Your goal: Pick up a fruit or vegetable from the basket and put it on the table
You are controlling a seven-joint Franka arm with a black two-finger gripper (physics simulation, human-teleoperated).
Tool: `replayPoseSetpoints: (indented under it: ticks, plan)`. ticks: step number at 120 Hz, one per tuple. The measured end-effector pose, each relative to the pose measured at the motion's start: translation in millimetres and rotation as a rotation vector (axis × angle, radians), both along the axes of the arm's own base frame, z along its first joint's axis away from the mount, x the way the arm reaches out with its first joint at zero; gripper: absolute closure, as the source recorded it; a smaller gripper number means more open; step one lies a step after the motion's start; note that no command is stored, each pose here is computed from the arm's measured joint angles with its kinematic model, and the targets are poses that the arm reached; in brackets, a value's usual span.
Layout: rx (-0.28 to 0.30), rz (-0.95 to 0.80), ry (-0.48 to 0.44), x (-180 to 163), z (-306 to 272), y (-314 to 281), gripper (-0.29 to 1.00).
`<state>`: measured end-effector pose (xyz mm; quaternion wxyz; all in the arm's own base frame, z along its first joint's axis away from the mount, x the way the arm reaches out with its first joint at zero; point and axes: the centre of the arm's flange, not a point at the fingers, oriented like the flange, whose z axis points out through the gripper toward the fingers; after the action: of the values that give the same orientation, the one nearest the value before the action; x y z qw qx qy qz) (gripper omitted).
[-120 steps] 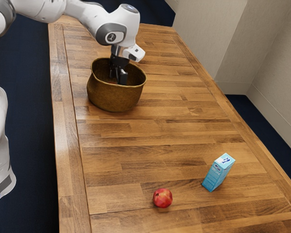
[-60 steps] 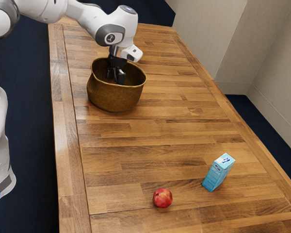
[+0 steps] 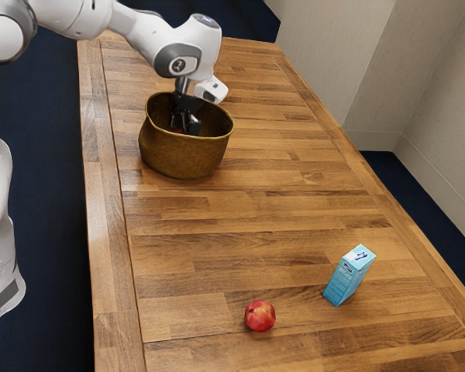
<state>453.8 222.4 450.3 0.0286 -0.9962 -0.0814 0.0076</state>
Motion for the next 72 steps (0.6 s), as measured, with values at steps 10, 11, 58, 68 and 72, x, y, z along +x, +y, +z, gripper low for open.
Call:
replayPoseSetpoints:
  ticks: [10, 11, 58, 68, 72]
  plan:
    - [-0.005, 0.003, 0.002, 0.8, -2.2, -0.3, 0.14]
    - [-0.006, 0.003, 0.002, 0.8, -2.3, -0.3, 0.15]
    - [-0.012, 0.009, -0.078, -7.7, 33.5, 1.2, 0.39]
    - [-0.014, 0.003, -0.136, -15.5, 66.9, -0.7, 0.38]
    - [-0.013, -0.006, -0.163, -18.8, 83.9, -4.3, 0.39]
